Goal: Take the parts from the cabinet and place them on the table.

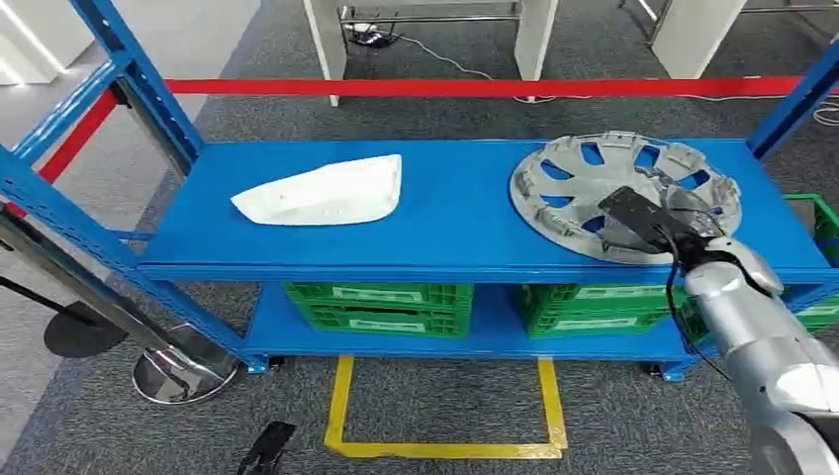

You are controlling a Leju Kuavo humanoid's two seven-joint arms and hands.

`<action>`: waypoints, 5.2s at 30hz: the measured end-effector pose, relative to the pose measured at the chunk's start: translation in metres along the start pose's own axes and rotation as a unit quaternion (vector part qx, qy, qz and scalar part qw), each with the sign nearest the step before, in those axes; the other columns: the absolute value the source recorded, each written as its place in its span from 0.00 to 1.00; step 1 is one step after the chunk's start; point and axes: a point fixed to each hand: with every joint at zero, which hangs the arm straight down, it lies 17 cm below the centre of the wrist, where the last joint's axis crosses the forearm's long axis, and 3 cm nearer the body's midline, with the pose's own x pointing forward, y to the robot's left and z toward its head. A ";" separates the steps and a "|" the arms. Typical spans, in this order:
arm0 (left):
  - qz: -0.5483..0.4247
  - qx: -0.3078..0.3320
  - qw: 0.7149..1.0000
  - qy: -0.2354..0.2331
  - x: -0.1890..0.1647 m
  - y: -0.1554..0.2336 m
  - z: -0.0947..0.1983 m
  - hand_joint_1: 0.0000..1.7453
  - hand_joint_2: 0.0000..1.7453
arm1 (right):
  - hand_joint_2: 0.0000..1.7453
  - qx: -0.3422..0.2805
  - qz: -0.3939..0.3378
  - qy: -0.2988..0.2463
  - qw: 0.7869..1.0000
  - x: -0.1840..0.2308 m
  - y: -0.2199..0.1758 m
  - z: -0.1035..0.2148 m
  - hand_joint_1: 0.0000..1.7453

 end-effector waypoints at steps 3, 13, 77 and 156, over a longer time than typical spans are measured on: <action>0.012 0.001 1.000 -0.002 0.003 0.001 -0.001 0.00 0.00 | 1.00 0.030 0.004 0.033 0.999 -0.018 0.006 0.003 0.00; 0.022 0.011 1.000 0.014 -0.005 0.010 -0.002 0.00 0.00 | 1.00 0.058 0.036 0.089 0.994 -0.054 -0.013 0.006 0.00; 0.041 0.000 0.999 0.003 0.009 -0.006 -0.001 0.00 0.00 | 0.00 0.015 -0.118 -0.026 0.993 -0.036 -0.043 0.014 0.00; 0.016 -0.022 1.000 0.013 0.001 -0.025 0.006 0.00 0.00 | 0.00 -0.083 0.119 -0.122 0.982 -0.012 -0.018 0.066 0.00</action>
